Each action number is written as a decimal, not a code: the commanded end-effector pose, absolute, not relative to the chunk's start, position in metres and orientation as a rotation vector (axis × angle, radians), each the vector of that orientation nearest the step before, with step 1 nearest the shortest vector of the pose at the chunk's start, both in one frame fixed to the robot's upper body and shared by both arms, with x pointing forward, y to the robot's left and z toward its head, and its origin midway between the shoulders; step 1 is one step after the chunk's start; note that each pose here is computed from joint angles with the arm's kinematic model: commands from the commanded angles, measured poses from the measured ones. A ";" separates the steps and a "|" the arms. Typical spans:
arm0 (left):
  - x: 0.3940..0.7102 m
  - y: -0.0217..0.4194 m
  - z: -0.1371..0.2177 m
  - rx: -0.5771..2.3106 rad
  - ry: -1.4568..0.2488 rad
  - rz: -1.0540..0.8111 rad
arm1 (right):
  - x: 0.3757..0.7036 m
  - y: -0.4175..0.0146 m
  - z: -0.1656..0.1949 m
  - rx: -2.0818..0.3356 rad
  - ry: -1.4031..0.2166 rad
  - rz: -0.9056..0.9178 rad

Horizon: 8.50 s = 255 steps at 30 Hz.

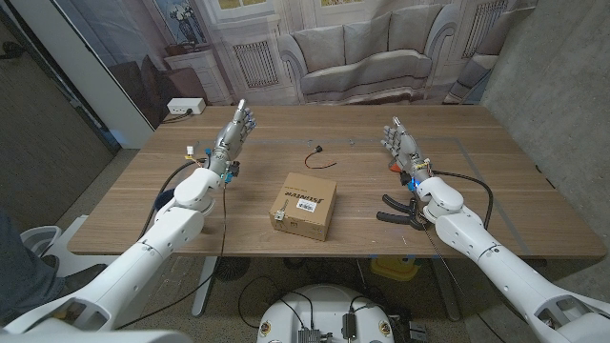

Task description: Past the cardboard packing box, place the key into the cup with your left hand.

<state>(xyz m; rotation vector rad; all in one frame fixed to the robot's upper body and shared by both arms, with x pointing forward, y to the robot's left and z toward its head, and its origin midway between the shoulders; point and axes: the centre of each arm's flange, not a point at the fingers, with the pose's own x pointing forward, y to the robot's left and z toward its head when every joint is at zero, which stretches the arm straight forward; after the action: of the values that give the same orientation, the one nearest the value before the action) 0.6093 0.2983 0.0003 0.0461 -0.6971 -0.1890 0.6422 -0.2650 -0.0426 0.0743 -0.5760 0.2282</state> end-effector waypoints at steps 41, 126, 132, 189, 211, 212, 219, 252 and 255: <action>0.537 0.318 0.003 0.189 -0.769 -0.130 | 0.627 -0.270 -0.035 0.090 -0.585 0.253; 0.345 0.282 -0.146 0.788 -1.039 0.443 | 0.565 -0.253 -0.071 0.132 -0.618 0.187; 0.338 0.276 -0.152 0.884 -1.010 0.507 | 0.569 -0.249 -0.071 0.136 -0.623 0.197; 0.334 0.198 -0.200 1.673 -0.892 0.797 | 0.580 -0.256 -0.060 0.241 -0.675 0.282; 0.360 0.198 -0.207 1.620 -0.937 0.788 | 0.582 -0.254 -0.074 0.262 -0.651 0.280; 0.361 0.197 -0.208 1.611 -0.940 0.790 | 0.582 -0.255 -0.075 0.264 -0.650 0.279; 0.371 0.198 -0.210 1.566 -0.948 0.801 | 0.584 -0.255 -0.079 0.274 -0.641 0.275; 0.401 0.188 -0.219 1.384 -1.025 0.772 | 0.588 -0.259 -0.078 0.294 -0.646 0.271; 0.402 0.187 -0.220 1.374 -1.029 0.766 | 0.587 -0.259 -0.078 0.295 -0.646 0.272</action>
<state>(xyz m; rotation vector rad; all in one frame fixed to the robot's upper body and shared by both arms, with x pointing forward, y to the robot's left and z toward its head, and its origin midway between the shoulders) 0.3970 0.1902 -0.2166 1.4244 -1.0030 0.7845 0.5872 -0.2592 -0.0785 0.2895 -0.6466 0.2700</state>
